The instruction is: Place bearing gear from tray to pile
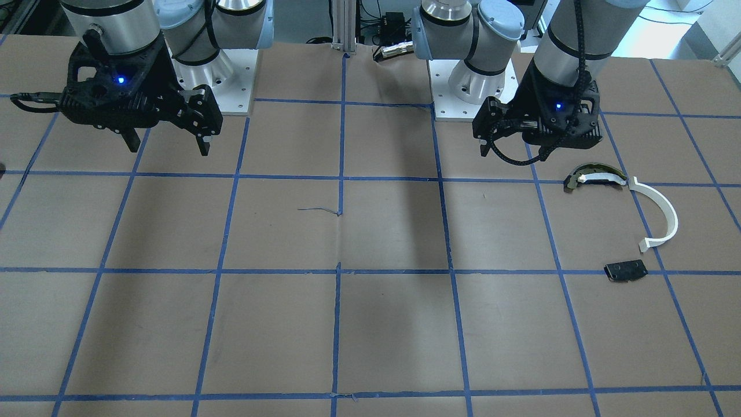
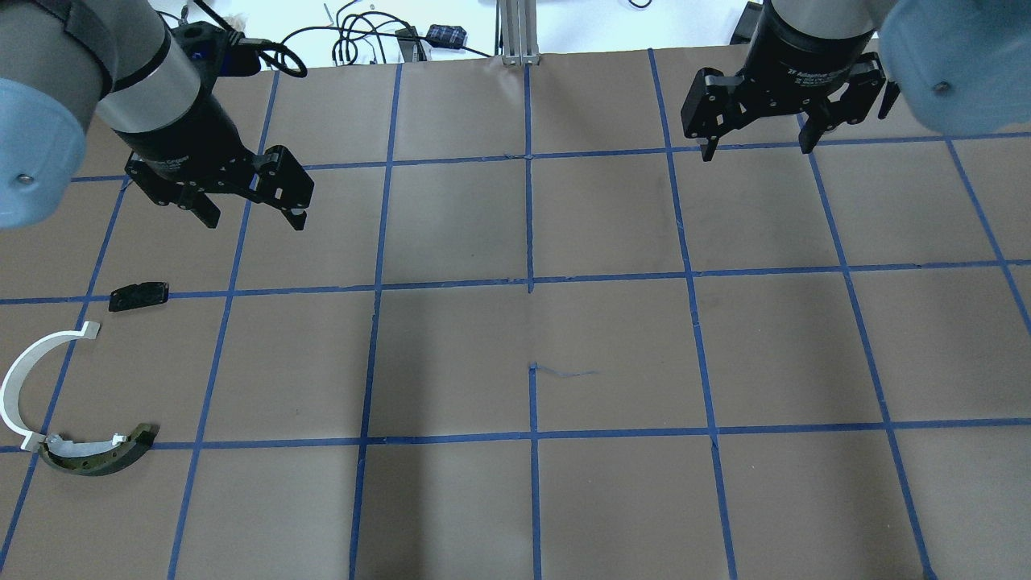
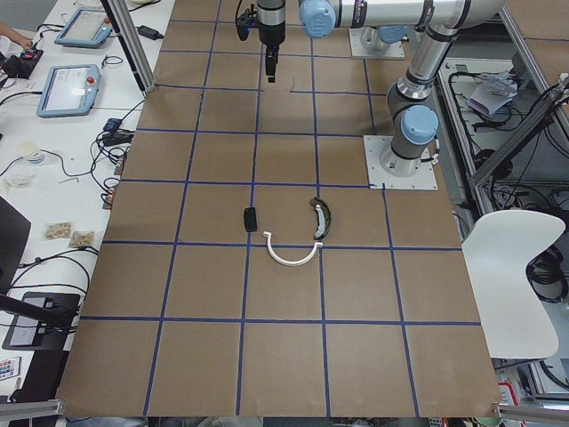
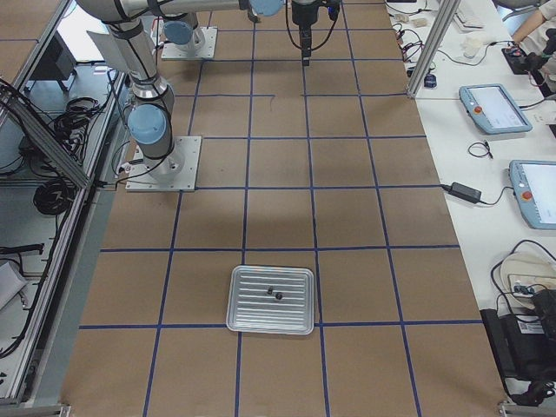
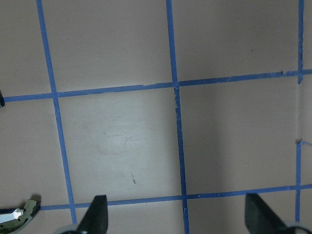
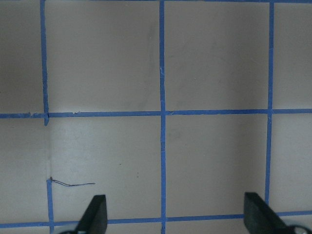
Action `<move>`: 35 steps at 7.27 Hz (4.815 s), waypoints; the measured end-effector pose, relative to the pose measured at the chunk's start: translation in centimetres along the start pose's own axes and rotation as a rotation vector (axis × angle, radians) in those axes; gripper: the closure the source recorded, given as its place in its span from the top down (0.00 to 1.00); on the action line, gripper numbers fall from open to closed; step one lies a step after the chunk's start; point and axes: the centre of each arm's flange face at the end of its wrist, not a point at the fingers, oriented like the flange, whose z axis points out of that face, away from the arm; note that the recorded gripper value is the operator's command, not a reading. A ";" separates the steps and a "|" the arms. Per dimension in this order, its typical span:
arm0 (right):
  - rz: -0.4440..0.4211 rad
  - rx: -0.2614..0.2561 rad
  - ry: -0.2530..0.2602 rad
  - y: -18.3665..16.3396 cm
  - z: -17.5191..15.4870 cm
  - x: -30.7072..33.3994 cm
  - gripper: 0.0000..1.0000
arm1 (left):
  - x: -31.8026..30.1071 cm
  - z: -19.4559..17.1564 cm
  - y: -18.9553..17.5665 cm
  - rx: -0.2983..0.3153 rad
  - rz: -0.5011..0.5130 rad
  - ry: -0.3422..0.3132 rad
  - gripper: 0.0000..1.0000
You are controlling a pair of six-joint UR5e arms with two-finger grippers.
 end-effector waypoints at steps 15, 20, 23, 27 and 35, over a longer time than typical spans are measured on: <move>-0.117 -0.045 0.065 -1.1 0.4 7.5 1.00 | -0.5 0.2 -0.6 0.004 -0.023 0.009 1.00; -0.269 -0.159 0.096 1.7 4.3 33.6 1.00 | -1.2 -0.2 -0.4 0.016 -0.023 0.001 1.00; -0.198 -0.169 0.040 5.5 12.4 50.0 1.00 | -1.7 -0.1 -0.3 0.013 -0.033 0.000 1.00; -0.205 -0.126 -0.017 9.6 29.2 63.7 1.00 | -2.0 -0.1 0.0 0.004 -0.040 0.005 1.00; -0.061 -0.103 -0.015 9.3 36.0 65.1 0.82 | -1.8 0.8 -0.4 -0.008 -0.035 0.008 1.00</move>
